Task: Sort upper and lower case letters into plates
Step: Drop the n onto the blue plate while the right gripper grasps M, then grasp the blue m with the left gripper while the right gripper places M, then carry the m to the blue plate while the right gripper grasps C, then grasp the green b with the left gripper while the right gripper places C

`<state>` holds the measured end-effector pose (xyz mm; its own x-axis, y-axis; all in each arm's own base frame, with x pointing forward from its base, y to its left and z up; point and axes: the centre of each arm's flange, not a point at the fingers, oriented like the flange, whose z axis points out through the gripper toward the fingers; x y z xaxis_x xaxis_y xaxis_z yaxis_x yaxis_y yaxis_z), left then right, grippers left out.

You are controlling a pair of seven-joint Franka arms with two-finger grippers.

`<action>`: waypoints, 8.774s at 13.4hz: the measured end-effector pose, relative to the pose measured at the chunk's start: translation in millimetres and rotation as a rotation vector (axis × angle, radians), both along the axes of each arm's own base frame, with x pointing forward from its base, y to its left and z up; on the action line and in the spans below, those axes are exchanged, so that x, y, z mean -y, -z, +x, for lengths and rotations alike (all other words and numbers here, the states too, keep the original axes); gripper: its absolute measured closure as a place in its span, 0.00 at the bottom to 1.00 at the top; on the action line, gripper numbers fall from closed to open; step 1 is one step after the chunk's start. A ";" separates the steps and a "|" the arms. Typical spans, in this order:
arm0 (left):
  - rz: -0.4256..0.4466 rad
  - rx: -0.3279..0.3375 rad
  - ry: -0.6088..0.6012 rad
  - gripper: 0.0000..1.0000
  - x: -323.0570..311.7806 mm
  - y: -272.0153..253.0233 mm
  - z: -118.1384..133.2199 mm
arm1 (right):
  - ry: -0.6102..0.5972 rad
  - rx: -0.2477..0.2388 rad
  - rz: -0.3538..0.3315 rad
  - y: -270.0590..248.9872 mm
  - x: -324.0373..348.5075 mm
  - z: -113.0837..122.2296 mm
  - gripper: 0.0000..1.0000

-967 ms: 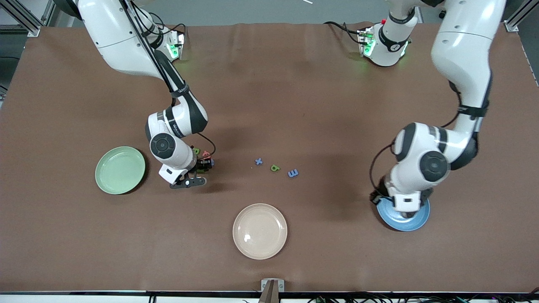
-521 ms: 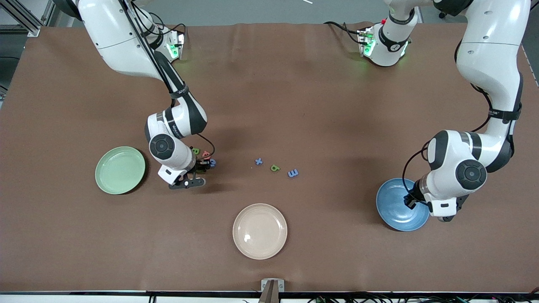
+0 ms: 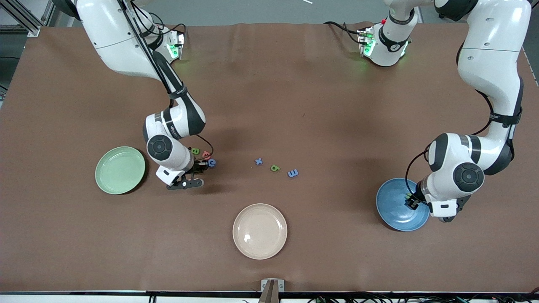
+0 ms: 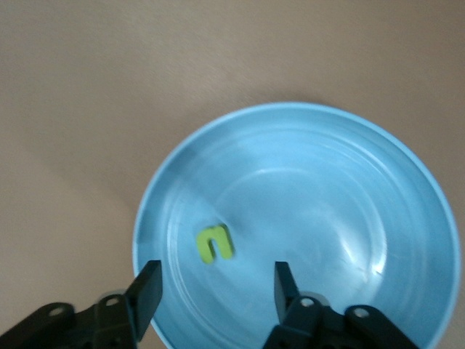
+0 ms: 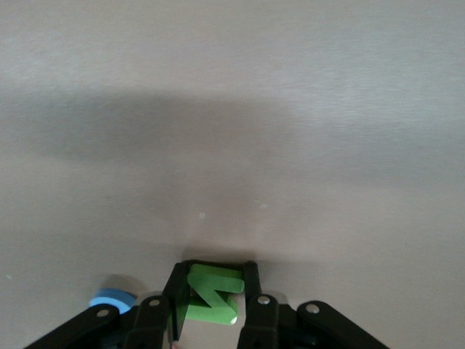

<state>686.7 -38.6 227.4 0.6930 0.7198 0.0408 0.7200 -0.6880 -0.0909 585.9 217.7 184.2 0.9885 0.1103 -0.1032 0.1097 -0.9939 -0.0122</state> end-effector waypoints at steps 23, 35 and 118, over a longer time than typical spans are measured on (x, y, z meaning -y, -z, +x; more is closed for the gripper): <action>-0.126 0.033 0.427 0.14 380.1 -1.5 -87.6 | -0.112 0.057 0.051 -13.9 327.9 -9.6 0.66; -0.107 -0.016 0.403 0.23 399.9 44.3 -104.2 | -0.119 0.012 0.068 -18.4 321.5 -10.6 0.18; -0.071 0.139 -0.209 0.72 364.9 -17.4 -40.4 | -0.088 0.054 0.015 -3.7 277.9 -37.6 0.27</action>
